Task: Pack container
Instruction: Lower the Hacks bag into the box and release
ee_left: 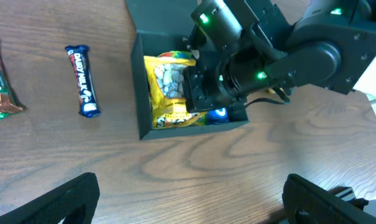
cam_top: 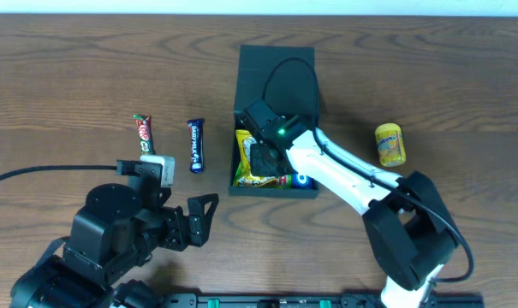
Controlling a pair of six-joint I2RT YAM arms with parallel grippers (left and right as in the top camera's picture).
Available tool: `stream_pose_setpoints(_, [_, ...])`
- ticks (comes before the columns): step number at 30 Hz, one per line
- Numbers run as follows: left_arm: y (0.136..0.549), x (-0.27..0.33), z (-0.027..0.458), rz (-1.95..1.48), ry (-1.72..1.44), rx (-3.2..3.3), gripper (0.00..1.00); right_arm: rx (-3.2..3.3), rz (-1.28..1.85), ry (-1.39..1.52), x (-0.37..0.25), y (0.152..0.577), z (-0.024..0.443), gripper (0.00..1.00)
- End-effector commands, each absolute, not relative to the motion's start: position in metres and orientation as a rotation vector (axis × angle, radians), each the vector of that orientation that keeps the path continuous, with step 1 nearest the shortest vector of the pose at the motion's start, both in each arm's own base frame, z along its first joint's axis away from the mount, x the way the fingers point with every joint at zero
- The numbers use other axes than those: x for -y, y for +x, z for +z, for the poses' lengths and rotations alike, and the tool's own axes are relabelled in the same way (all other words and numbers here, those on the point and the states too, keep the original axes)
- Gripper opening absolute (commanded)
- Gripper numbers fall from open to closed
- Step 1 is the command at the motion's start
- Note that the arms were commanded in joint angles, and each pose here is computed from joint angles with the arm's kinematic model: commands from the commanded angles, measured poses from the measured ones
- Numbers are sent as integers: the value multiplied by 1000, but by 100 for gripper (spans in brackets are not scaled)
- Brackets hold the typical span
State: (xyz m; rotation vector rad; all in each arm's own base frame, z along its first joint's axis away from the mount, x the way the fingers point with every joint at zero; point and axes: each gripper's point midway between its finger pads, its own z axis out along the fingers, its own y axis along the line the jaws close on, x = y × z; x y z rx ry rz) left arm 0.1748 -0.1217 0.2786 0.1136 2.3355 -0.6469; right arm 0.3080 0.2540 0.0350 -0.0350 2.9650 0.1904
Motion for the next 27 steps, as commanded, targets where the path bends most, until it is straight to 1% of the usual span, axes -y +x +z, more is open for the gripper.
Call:
stream_pose_setpoints(1, [175,119,282,-634,123,-2323,95,-2981,211,-62,-256,302,25,1])
stream_pose_setpoints(6, [175,119,282,-629,131,-2324,95,-2982,229,-64,-258,301,22,2])
stream_pose_setpoints(13, [174,110,274,-565,105,-2353,95,-3029,422,-169,-279,289,28,2])
stream_pose_setpoints(17, [173,108,272,-554,101,-2361,95,-3043,428,-168,-274,291,37,2])
stream_pose_setpoints(19, [175,106,272,-533,91,-2359,95,-3040,426,-148,-268,296,50,2])
stream_pose_setpoints(22, [179,95,269,-456,57,-2358,95,-2991,447,-160,-259,308,82,1])
stream_pose_setpoints(26, [183,82,259,-353,18,-2368,95,-2850,437,-166,-235,326,142,2])
stream_pose_setpoints(27, [183,81,256,-346,17,-2376,95,-2821,418,-157,-227,328,152,9])
